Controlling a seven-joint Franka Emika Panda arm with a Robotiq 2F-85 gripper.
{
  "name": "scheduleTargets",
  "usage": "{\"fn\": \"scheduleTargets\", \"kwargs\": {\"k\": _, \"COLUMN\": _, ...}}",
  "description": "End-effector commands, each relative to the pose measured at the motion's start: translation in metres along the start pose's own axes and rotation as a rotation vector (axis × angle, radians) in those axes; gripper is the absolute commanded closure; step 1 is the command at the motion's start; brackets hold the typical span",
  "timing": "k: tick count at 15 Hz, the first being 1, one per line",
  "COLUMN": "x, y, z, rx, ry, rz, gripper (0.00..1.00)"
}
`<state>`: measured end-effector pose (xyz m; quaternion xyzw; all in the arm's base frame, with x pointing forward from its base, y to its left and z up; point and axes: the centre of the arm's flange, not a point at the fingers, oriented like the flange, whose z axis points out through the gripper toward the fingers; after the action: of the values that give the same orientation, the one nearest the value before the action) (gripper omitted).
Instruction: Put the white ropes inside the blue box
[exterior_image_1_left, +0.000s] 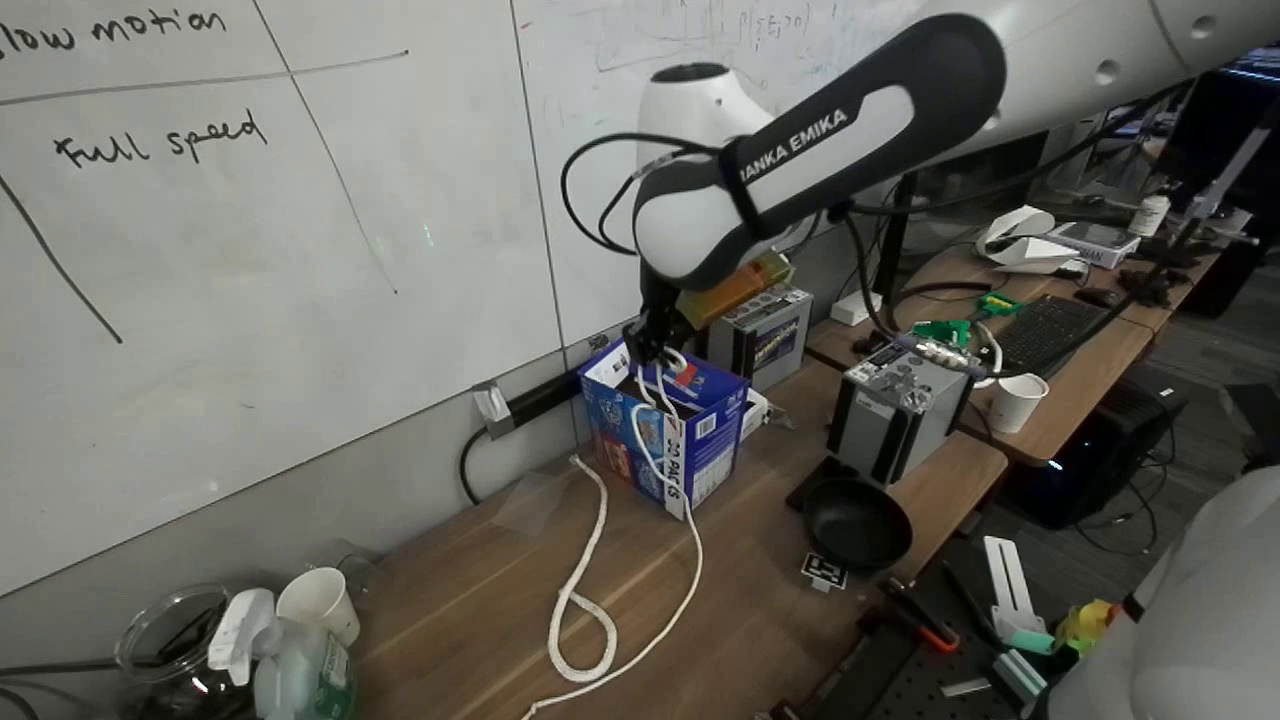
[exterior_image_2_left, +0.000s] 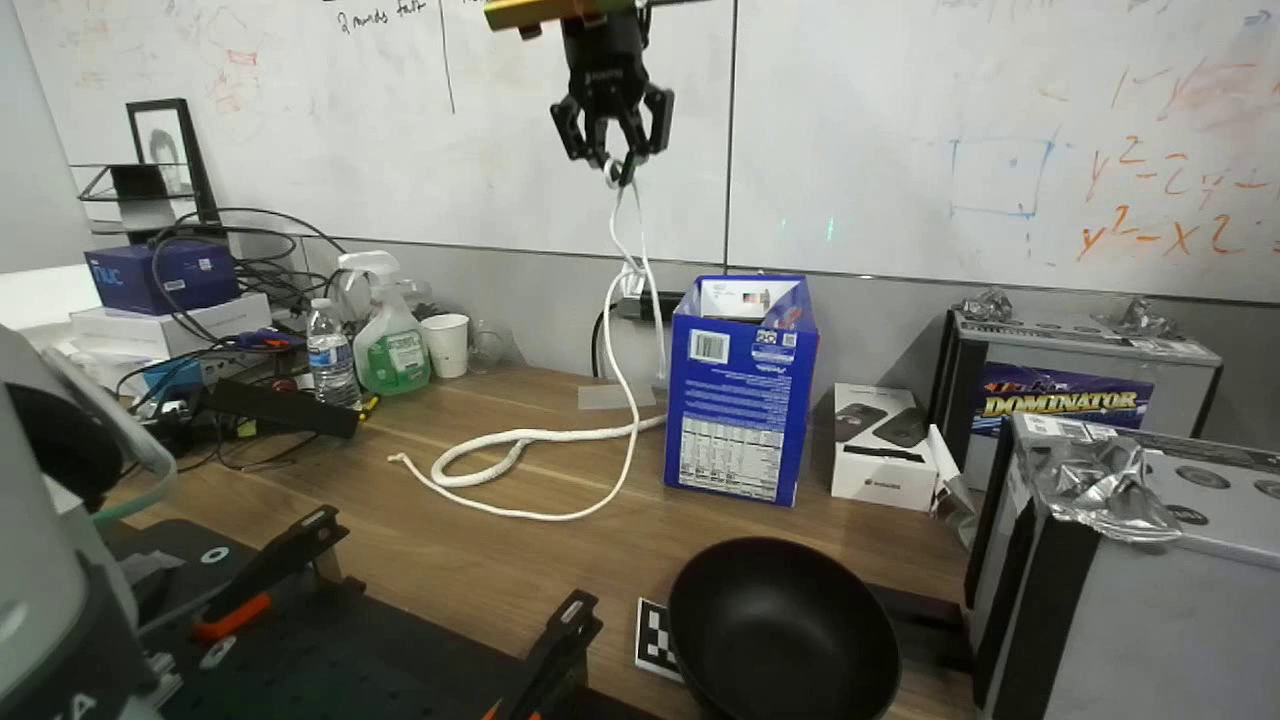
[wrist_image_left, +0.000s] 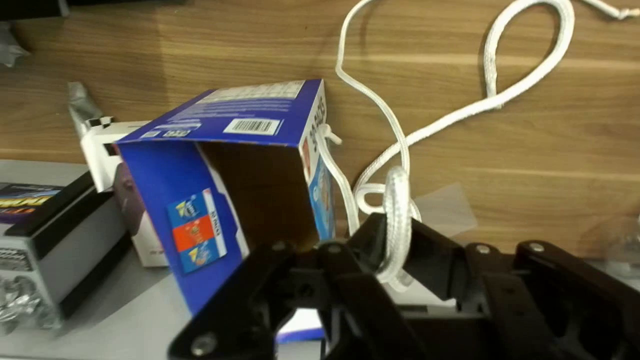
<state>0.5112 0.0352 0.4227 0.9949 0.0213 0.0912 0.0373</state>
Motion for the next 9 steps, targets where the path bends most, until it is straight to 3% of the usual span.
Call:
{"fn": "scheduleTargets", "kwargs": {"k": 1, "x": 0.016, "y": 0.008, "z": -0.068, "rx": -0.061, "ry": 0.091, "rz": 0.126, "gripper": 0.97}}
{"fn": "scheduleTargets", "kwargs": {"k": 6, "x": 0.039, "y": 0.036, "z": -0.113, "rx": -0.191, "ry": 0.175, "rz": 0.291, "gripper": 0.97}}
{"fn": "scheduleTargets", "kwargs": {"k": 9, "x": 0.049, "y": 0.056, "z": -0.109, "rx": -0.254, "ry": 0.191, "rz": 0.351, "gripper": 0.97}}
